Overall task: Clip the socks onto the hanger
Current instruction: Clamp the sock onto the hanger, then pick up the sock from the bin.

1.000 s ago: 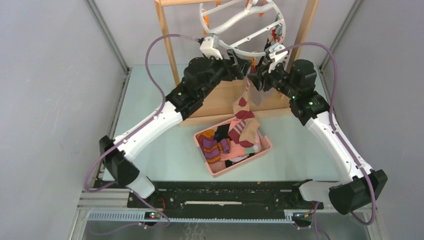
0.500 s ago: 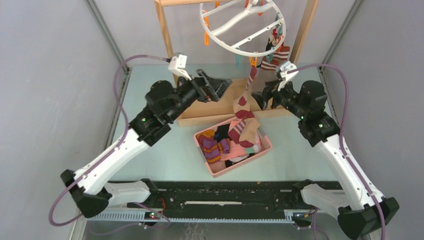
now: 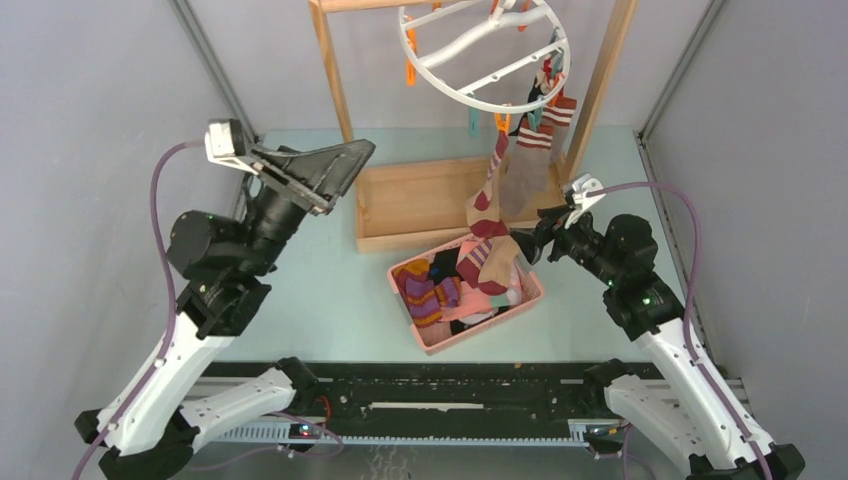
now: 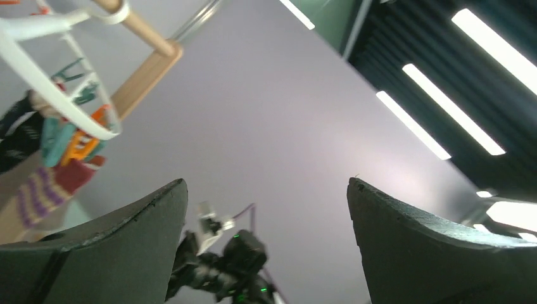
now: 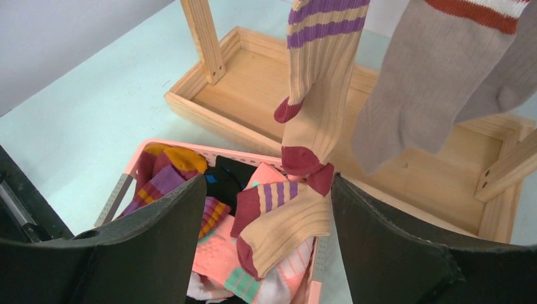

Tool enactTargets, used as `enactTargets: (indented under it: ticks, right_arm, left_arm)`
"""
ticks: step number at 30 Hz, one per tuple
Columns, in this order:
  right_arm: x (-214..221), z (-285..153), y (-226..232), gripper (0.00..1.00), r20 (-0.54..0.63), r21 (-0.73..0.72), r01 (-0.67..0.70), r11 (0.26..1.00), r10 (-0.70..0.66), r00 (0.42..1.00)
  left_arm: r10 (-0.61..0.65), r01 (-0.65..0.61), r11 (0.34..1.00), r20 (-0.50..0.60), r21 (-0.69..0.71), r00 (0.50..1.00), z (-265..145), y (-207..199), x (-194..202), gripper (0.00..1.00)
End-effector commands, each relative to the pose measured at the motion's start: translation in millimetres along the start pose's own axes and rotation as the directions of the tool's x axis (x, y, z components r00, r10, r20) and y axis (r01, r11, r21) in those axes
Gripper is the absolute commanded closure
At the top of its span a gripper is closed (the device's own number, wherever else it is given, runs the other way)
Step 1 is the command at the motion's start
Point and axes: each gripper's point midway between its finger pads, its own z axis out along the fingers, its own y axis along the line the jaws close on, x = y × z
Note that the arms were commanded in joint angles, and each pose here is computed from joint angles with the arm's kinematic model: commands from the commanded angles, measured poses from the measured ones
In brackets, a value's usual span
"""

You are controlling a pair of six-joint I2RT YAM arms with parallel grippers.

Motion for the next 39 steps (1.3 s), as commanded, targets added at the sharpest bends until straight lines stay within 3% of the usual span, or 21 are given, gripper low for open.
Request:
enactTargets:
  ticks: [1, 5, 13, 24, 28, 33, 39]
  right_arm:
    - [-11.0, 2.2, 3.4, 0.20, 0.058, 0.004, -0.017, 1.000, 0.017, 0.998]
    - [0.8, 9.0, 4.6, 0.19, 0.034, 0.002, -0.031, 1.000, 0.031, 0.999]
    - [27.1, 8.8, 4.2, 0.18, -0.006, 0.012, -0.062, 0.998, 0.062, 0.998]
    - [61.5, 10.5, 8.7, 0.17, -0.103, 0.013, -0.094, 0.995, 0.095, 0.990]
    - [76.7, 12.4, 12.4, 0.17, -0.143, 0.019, -0.127, 0.992, 0.128, 0.981]
    - [96.4, 16.7, 10.5, 0.17, -0.179, 0.089, -0.198, 0.976, 0.212, 0.961]
    - [134.1, 25.2, 0.6, 0.23, -0.241, 0.272, -0.353, 0.895, 0.418, 0.876]
  left_arm:
    - [-0.198, 0.194, 0.973, 0.019, 0.122, 0.980, -3.0, -23.3, -6.8, 0.00]
    - [-0.263, 0.262, 0.952, -0.012, 0.156, 0.965, 1.5, -28.4, -5.2, 0.00]
    - [-0.298, 0.293, 0.948, 0.022, 0.121, 0.954, 3.4, -15.6, -6.6, 0.00]
    - [-0.321, 0.322, 0.935, -0.032, 0.149, 0.947, -0.3, -22.1, 1.1, 0.00]
    - [-0.220, 0.221, 0.967, -0.022, 0.129, 0.975, -11.8, -13.7, 4.8, 0.00]
    - [0.013, -0.013, 1.000, 0.007, -0.005, 1.000, -35.1, 35.1, 13.6, 0.00]
    - [0.273, -0.276, 0.942, -0.040, -0.192, 0.961, -55.8, 115.2, 33.7, 0.00]
